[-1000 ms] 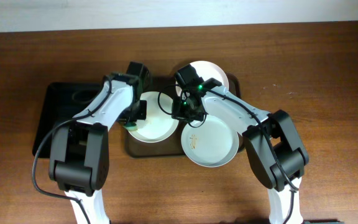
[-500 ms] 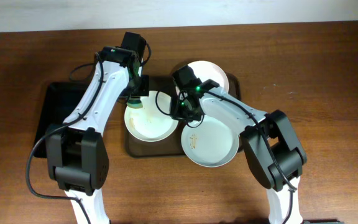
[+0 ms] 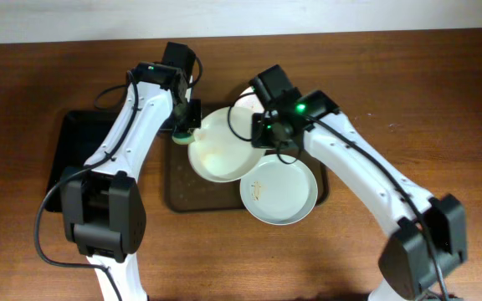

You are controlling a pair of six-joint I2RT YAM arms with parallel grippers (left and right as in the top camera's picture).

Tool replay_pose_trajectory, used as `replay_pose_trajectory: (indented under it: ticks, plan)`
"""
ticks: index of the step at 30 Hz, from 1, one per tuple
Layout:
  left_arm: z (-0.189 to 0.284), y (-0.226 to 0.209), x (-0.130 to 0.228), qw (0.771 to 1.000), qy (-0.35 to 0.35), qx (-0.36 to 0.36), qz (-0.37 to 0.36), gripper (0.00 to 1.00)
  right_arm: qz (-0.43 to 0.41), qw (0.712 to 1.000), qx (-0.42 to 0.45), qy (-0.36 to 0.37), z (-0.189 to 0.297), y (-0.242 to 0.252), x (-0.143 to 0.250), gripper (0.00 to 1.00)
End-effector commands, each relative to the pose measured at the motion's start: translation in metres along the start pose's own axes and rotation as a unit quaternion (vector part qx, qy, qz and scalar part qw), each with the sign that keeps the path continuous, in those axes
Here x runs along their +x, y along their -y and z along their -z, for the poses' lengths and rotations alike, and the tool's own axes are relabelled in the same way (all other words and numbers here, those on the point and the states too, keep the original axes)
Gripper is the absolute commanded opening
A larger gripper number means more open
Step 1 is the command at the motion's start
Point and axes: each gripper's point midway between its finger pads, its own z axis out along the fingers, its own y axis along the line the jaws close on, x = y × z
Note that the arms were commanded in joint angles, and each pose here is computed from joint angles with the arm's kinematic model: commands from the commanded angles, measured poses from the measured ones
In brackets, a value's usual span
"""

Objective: Clean dirty plates on tray and stack at the side
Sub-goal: 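Lift the pale green plate with the right gripper and place it right of tray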

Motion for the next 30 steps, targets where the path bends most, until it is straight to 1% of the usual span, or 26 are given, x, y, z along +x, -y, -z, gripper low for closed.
replay_pose_trajectory:
  ticks: [1, 5, 6, 8, 9, 10, 11, 14, 15, 16, 18, 20, 22, 24, 25, 26, 27, 30]
  plan:
    - [0.006, -0.009, -0.013, 1.000, 0.016, 0.019, 0.013, 0.01, 0.019, 0.994, 0.086, 0.065, 0.020, 0.030, -0.022, 0.04]
    - [0.007, -0.003, -0.014, 0.995, 0.008, 0.090, 0.032, 0.01, 0.040, 0.978, 0.172, 0.115, 0.032, 0.044, -0.030, 0.04]
    - [0.008, 0.004, -0.013, 0.993, 0.003, 0.111, 0.033, 0.00, 0.063, 0.959, 0.227, 0.159, 0.045, 0.044, -0.035, 0.04]
    - [0.004, 0.007, -0.007, 0.992, -0.006, 0.121, 0.032, 0.01, 0.099, 0.922, 0.294, 0.230, 0.069, 0.032, -0.038, 0.04]
    - [0.000, 0.007, -0.005, 0.992, -0.010, 0.121, 0.033, 0.00, 0.120, 0.894, 0.332, 0.276, 0.088, 0.022, -0.039, 0.04]
    - [-0.003, 0.007, -0.003, 0.992, -0.013, 0.120, 0.033, 0.00, 0.139, 0.859, 0.368, 0.327, 0.110, 0.009, -0.037, 0.04]
    - [-0.004, 0.007, -0.002, 0.992, -0.013, 0.120, 0.033, 0.01, 0.150, 0.837, 0.385, 0.358, 0.124, -0.001, -0.034, 0.04]
    - [-0.004, 0.007, -0.005, 0.992, -0.007, 0.121, 0.033, 0.01, 0.169, 0.795, 0.409, 0.416, 0.152, -0.023, -0.024, 0.04]
    - [-0.004, 0.007, -0.006, 0.992, -0.006, 0.121, 0.033, 0.00, 0.172, 0.788, 0.411, 0.426, 0.157, -0.028, -0.022, 0.04]
    - [-0.004, 0.007, -0.006, 0.992, -0.006, 0.121, 0.033, 0.01, 0.173, 0.787, 0.410, 0.427, 0.157, -0.029, -0.021, 0.04]
    - [-0.004, 0.007, -0.006, 0.992, -0.006, 0.121, 0.033, 0.00, 0.172, 0.790, 0.407, 0.425, 0.156, -0.029, -0.021, 0.04]
    - [-0.004, 0.007, -0.006, 0.992, -0.005, 0.121, 0.033, 0.01, 0.173, 0.808, 0.387, 0.410, 0.145, -0.031, -0.018, 0.04]
    - [-0.004, 0.007, -0.007, 0.992, -0.003, 0.121, 0.032, 0.00, 0.148, 0.840, 0.346, 0.392, 0.130, -0.032, -0.015, 0.04]
    - [-0.004, 0.007, -0.007, 0.992, -0.003, 0.121, 0.032, 0.00, 0.139, 0.871, 0.317, 0.348, 0.110, -0.026, -0.015, 0.04]
    - [-0.004, 0.007, -0.008, 0.992, -0.002, 0.122, 0.033, 0.01, 0.123, 0.904, 0.281, 0.298, 0.092, -0.018, -0.016, 0.04]
    - [-0.004, 0.008, -0.010, 0.992, 0.002, 0.122, 0.032, 0.01, 0.088, 0.939, 0.232, 0.240, 0.076, -0.002, -0.019, 0.04]
    - [-0.004, 0.007, -0.010, 0.992, 0.004, 0.121, 0.032, 0.01, 0.051, 0.963, 0.183, 0.189, 0.070, 0.018, -0.026, 0.04]
    - [-0.004, 0.007, -0.013, 0.992, 0.009, 0.122, 0.031, 0.01, 0.015, 0.991, 0.091, 0.098, 0.057, 0.060, -0.039, 0.04]
